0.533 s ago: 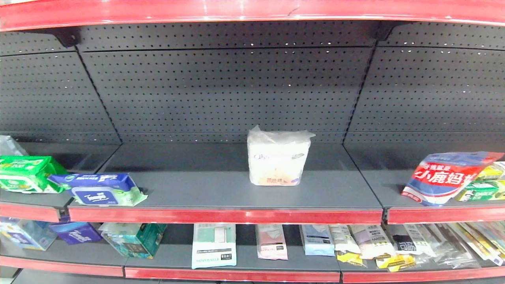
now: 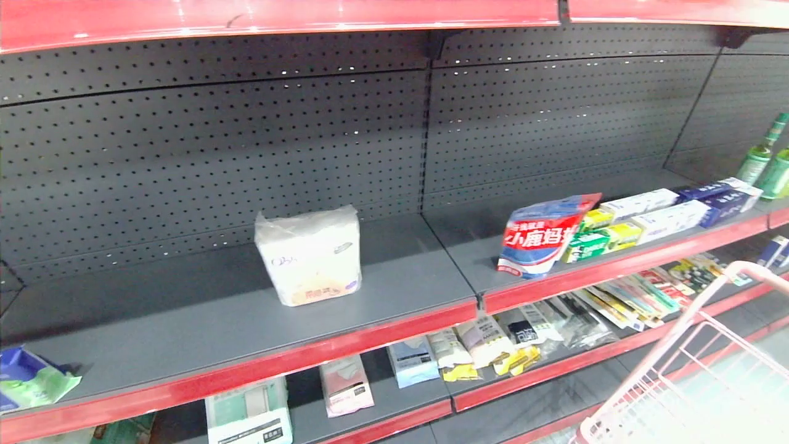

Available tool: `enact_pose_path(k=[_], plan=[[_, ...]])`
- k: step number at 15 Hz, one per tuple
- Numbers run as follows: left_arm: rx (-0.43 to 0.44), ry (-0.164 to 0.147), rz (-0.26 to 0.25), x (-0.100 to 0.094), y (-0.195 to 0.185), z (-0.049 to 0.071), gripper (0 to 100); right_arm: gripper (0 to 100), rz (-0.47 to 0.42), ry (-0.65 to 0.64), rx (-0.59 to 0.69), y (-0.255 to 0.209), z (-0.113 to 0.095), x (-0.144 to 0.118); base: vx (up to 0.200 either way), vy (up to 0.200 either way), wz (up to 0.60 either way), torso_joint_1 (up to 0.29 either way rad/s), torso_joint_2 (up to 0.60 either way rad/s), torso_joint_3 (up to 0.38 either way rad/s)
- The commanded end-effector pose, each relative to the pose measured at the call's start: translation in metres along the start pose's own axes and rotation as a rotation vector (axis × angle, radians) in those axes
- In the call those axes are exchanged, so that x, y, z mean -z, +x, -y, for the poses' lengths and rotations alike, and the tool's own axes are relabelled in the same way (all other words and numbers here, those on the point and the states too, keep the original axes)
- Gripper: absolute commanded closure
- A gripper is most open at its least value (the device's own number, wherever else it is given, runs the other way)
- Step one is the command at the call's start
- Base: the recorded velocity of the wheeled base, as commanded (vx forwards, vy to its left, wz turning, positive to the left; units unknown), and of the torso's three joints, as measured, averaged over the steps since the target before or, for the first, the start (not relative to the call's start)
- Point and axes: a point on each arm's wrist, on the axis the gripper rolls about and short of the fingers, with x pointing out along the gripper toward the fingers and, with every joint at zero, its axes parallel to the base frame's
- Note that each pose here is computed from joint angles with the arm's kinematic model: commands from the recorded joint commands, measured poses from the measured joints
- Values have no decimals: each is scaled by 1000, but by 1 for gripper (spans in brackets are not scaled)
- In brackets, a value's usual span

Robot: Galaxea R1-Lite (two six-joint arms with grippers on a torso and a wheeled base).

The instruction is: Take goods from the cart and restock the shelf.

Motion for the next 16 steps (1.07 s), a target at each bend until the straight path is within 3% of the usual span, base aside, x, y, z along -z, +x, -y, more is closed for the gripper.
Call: enact_pose_path(k=[1,10,16], plan=[[-1,2,-1,0,0,0,0,0,-2,-1,0,0,0,0,0,0,-600,7,-7,7],[-1,2,0,0,0,0,0,0,-2,-1,0,0,0,0,0,0,-600,2,4,2],[-1,0,0,0,0,0,0,0,-48,1,-25,4,0,-1,0,0,0,0,0,0]])
